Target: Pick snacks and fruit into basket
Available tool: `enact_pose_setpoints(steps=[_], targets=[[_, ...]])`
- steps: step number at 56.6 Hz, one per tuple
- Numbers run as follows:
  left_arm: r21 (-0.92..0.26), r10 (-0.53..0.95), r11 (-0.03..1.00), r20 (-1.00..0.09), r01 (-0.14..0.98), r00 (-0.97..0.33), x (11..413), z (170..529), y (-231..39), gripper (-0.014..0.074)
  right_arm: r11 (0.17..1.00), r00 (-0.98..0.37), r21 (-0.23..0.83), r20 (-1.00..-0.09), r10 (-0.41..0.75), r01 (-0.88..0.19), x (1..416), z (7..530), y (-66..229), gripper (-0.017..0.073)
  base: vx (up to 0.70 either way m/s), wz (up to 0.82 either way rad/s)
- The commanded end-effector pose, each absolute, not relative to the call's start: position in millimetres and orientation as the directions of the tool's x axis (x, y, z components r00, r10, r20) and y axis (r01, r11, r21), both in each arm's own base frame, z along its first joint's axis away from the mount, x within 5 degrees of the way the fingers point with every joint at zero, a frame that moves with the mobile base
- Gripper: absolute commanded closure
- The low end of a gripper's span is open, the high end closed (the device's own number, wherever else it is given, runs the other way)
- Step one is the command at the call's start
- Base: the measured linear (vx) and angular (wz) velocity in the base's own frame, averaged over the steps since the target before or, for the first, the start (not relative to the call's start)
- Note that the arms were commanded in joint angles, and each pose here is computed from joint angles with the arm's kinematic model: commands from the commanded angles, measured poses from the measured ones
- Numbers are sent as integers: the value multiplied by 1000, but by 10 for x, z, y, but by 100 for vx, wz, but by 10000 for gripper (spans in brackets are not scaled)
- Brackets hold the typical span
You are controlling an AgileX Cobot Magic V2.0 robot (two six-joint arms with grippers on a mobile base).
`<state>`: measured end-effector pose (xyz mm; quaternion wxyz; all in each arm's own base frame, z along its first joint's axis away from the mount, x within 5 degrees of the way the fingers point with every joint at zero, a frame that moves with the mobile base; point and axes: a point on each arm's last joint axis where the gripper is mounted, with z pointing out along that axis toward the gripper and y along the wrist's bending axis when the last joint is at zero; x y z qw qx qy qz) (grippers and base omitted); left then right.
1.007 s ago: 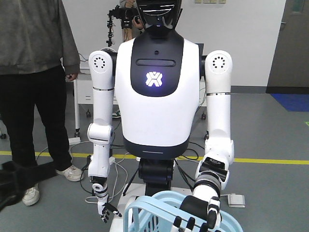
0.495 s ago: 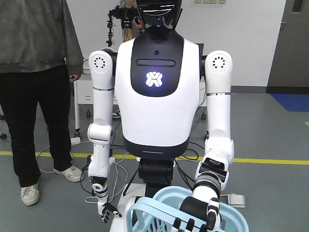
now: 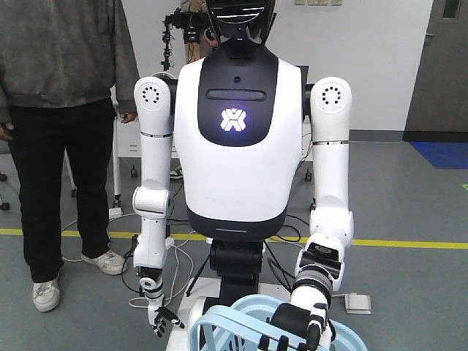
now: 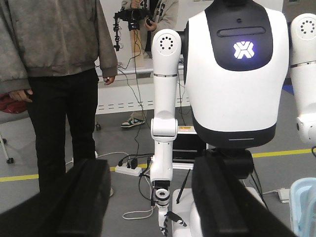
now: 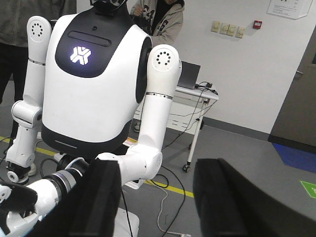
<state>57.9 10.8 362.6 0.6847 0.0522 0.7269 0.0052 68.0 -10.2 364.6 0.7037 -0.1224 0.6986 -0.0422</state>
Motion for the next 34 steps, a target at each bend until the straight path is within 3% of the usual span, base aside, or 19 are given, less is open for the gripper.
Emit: enact_pose_setpoints(steps=[1, 34], targets=[[101, 99, 991, -995, 89, 21, 574, 3750, 86, 106, 957, 98, -270, -961, -260, -107, 675, 3765, -88, 161, 0, 0], [101, 99, 991, -995, 89, 21, 574, 3750, 86, 106, 957, 98, -271, -960, -261, -107, 675, 3765, -88, 161, -1, 0]])
